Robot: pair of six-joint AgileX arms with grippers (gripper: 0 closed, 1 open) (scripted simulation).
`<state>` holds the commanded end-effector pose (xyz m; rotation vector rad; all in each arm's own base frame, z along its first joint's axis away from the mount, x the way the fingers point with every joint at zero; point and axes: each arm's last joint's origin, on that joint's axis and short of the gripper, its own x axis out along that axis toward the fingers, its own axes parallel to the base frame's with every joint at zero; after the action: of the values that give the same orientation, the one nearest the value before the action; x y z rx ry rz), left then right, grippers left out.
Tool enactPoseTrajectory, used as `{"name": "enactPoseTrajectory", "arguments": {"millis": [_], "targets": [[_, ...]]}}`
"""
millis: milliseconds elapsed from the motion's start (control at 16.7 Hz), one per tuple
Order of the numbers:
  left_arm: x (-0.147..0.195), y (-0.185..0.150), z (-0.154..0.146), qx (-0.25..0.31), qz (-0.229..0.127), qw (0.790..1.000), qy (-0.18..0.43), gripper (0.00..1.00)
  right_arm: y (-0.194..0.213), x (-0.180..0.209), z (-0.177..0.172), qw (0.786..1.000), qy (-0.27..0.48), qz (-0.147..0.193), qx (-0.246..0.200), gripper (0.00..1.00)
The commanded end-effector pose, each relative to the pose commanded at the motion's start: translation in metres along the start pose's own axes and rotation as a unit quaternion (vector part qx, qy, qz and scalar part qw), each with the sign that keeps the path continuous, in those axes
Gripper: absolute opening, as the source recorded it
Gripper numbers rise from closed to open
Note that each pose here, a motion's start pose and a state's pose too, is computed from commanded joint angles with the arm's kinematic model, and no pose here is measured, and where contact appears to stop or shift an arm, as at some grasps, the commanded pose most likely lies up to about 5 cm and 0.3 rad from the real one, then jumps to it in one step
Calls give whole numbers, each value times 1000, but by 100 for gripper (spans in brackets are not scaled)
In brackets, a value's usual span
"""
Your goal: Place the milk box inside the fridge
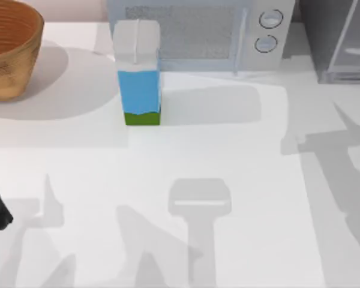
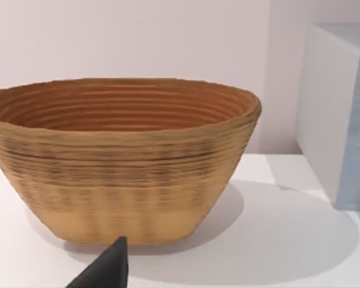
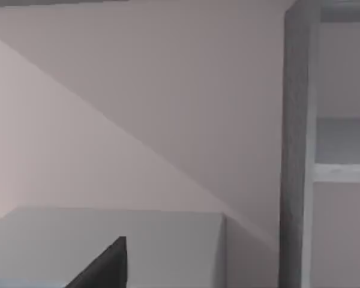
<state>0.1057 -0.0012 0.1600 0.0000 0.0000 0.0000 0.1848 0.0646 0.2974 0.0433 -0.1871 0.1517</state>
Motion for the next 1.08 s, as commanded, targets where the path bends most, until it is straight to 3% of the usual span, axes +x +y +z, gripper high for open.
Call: {"name": "enactPoseTrajectory", "arguments": {"millis": [420, 780, 1080], "targets": [[0, 0, 0, 0, 0, 1000, 0, 100, 61, 72, 4, 999, -21, 27, 11, 100], [0, 0, 0, 0, 0, 1000, 0, 100, 134, 116, -35, 998, -1, 61, 2, 100], [0, 0, 0, 0, 0, 1000, 0, 100, 184, 143, -71, 999, 1, 46, 15, 100]]}}
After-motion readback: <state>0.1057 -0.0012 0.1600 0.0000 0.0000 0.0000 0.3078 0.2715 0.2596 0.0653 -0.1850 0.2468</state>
